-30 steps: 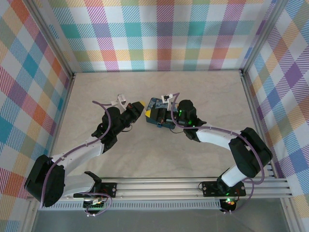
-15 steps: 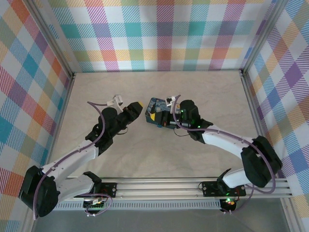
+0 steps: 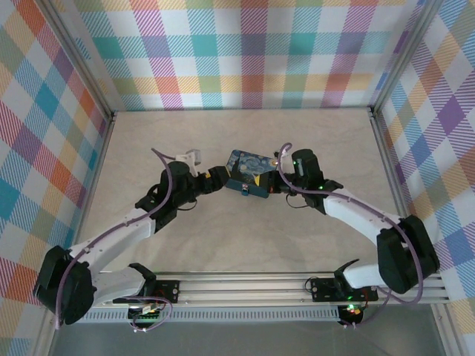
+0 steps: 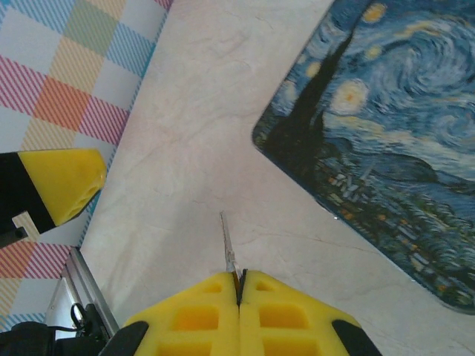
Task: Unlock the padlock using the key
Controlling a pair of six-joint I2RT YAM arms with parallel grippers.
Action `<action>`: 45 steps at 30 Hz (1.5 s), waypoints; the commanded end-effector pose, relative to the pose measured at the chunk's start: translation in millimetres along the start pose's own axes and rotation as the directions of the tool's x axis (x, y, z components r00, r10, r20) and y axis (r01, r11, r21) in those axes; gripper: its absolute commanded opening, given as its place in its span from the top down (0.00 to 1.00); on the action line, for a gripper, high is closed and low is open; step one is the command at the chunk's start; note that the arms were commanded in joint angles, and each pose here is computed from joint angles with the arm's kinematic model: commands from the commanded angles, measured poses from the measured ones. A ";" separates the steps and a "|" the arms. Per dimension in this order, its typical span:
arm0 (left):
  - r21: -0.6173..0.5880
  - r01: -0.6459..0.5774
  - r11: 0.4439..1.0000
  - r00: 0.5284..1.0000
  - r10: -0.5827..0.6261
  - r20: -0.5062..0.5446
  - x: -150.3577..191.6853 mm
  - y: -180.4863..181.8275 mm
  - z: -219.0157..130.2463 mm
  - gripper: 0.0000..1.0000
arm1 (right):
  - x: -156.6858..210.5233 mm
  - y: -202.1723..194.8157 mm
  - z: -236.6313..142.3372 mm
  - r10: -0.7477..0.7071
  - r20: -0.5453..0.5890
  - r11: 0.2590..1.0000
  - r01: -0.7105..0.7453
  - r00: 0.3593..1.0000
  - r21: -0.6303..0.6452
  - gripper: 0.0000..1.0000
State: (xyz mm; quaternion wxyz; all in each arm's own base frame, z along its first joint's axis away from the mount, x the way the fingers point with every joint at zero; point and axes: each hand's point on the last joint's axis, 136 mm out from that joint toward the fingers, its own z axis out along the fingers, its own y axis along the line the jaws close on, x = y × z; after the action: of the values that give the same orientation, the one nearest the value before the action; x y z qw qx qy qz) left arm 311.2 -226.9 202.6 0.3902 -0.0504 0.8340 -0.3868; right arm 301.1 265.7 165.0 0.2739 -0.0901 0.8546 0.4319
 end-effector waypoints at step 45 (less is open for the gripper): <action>0.076 -0.270 0.960 0.924 0.280 -0.259 97.4 34.6 111.1 0.28 | 8.2 -86.9 73.1 0.181 -0.117 0.981 -0.172 0.976 0.086 0.99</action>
State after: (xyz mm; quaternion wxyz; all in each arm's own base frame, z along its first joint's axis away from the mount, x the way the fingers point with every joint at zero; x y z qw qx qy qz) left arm 322.5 -294.4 65.0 0.3047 0.1013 0.8838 -0.3403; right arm 381.2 275.5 100.9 0.2421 -0.0525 0.8627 0.4408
